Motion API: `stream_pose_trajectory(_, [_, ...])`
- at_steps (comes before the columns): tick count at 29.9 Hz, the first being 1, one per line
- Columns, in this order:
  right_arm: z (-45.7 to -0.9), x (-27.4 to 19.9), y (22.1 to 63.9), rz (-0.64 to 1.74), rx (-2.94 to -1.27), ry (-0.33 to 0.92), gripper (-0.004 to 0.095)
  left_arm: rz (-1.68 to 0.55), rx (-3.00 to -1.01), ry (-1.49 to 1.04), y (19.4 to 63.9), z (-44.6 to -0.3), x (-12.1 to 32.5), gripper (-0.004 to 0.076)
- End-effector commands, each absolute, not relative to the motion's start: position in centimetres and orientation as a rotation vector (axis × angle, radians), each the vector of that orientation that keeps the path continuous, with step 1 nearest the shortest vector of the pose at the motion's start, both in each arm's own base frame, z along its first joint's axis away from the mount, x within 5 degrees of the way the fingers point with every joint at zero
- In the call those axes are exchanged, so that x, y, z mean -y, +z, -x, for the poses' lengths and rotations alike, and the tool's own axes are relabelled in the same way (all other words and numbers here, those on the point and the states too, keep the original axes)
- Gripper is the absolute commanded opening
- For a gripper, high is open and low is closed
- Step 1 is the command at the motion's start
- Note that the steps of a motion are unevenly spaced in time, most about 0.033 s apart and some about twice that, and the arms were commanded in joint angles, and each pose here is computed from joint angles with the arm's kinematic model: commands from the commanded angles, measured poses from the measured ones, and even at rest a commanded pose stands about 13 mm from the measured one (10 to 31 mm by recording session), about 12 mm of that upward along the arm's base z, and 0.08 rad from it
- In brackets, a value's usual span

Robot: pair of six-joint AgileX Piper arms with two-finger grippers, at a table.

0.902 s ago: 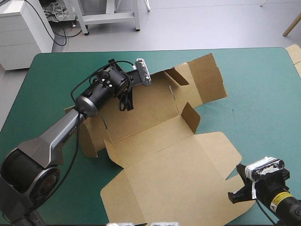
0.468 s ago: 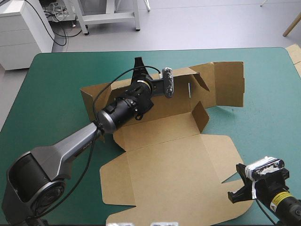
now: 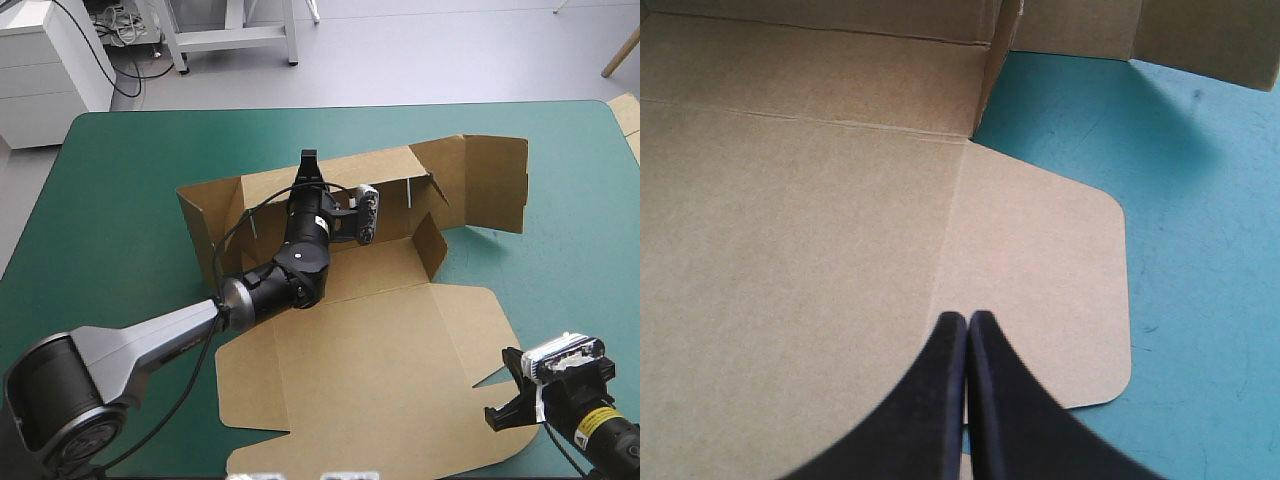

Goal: Fold the box

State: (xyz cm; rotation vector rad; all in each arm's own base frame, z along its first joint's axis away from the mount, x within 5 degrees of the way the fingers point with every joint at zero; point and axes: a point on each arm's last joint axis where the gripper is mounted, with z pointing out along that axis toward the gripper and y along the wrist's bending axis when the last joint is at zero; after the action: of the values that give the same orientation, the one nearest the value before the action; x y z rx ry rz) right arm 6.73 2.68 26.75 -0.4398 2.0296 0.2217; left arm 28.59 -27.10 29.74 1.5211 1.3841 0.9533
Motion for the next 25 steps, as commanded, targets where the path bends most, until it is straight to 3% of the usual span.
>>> stream_pose_trajectory(1, [-7.0,-2.8,28.1,0.44,-1.937,0.229,-0.002,-1.441,-1.286,0.923,33.2,-26.3,25.8,-0.0008])
stream_pose_trajectory(7, [-7.0,-2.8,28.1,0.44,-1.939,0.228,-0.002,-1.492,-1.177,0.797,33.1,-23.1,23.8,-0.0008])
stream_pose_trajectory(11, [-7.0,-2.8,28.1,0.44,-1.939,0.228,-0.002,-1.535,-1.072,0.846,32.2,-22.1,22.8,-0.0008])
stream_pose_trajectory(22, [-7.0,-2.9,28.1,0.439,-1.935,0.23,-0.0018,-1.603,-1.067,0.816,30.5,-22.1,23.3,-0.0008])
stream_pose_trajectory(25, [-7.0,-2.9,28.1,0.444,-1.934,0.226,0.0046,-1.602,-1.067,0.82,30.5,-22.1,23.2,-0.0008])
